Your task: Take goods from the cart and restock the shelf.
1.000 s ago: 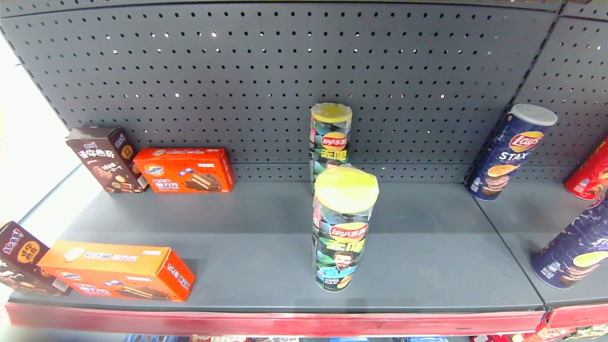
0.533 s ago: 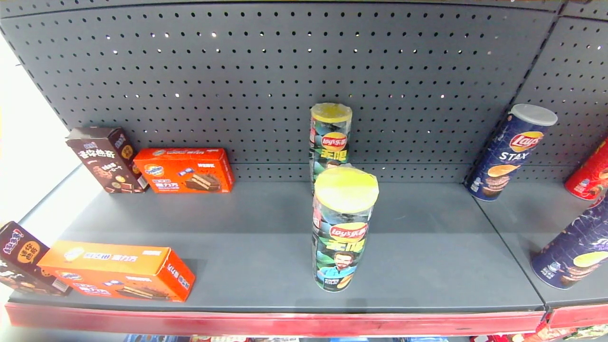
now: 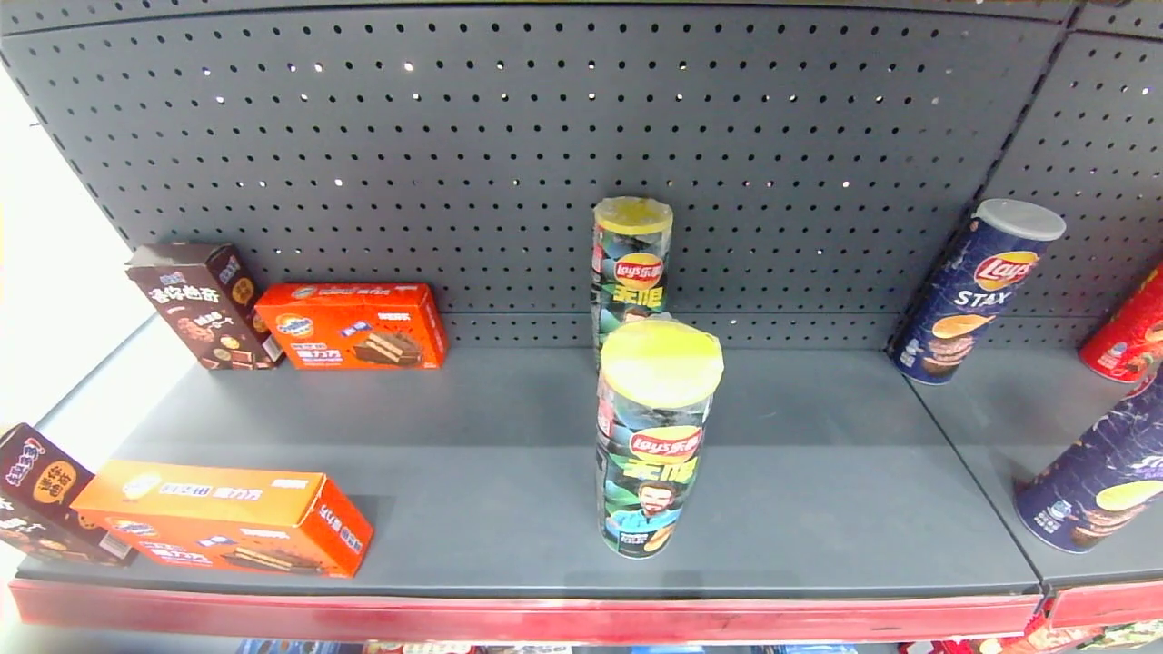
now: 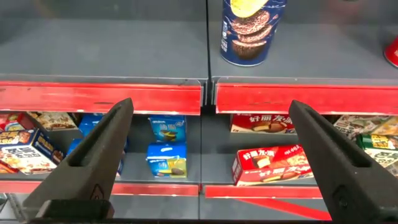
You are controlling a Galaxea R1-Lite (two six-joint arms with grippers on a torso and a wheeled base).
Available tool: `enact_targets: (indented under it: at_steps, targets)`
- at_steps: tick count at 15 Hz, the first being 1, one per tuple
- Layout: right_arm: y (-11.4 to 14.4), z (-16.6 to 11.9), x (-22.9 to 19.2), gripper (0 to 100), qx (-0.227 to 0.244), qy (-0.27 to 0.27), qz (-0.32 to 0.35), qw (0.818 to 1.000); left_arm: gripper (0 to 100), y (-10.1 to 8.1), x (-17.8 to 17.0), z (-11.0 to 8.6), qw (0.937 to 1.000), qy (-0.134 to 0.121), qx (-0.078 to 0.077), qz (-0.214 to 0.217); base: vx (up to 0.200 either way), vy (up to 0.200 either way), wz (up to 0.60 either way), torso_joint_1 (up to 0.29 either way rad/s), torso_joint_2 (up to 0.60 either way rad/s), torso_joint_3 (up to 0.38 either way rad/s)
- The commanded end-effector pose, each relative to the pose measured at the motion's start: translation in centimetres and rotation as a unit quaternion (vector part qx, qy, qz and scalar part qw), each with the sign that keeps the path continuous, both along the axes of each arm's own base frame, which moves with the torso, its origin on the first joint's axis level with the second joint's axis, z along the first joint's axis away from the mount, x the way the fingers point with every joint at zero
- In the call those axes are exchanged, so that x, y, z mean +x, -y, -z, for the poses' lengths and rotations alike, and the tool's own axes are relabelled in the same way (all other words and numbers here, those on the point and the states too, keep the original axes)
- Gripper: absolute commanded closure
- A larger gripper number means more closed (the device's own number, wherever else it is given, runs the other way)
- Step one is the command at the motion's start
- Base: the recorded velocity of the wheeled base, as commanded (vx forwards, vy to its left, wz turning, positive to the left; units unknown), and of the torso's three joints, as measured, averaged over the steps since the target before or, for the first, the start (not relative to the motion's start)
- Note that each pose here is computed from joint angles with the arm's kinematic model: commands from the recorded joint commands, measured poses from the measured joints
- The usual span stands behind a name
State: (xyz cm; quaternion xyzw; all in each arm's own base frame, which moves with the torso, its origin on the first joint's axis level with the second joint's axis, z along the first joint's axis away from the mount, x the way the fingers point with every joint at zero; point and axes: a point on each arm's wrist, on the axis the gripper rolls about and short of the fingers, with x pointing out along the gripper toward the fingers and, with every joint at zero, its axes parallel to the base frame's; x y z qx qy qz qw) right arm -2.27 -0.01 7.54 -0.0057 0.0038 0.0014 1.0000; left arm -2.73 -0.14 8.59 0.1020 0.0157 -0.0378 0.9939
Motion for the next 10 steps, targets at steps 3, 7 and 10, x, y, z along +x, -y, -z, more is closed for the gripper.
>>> enact_targets:
  at_steps: [3,7,10]
  targets:
    - [0.00,0.00,0.01,0,0.000,-0.001,0.000,1.000,0,0.15,0.05,0.38,0.9988,0.008,-0.041,0.027,0.000,0.000,0.00,0.000,0.00,0.000]
    - [0.02,0.00,0.01,0,0.000,-0.001,0.004,1.000,0,-0.26,0.45,1.01,0.9948,0.020,-0.077,-0.063,0.000,0.000,0.00,0.000,0.00,0.000]
    - [0.01,0.00,0.01,0,0.000,-0.001,0.003,1.000,0,-0.02,0.45,1.03,0.9957,0.014,-0.092,-0.007,0.000,0.000,0.00,0.000,0.00,0.000]
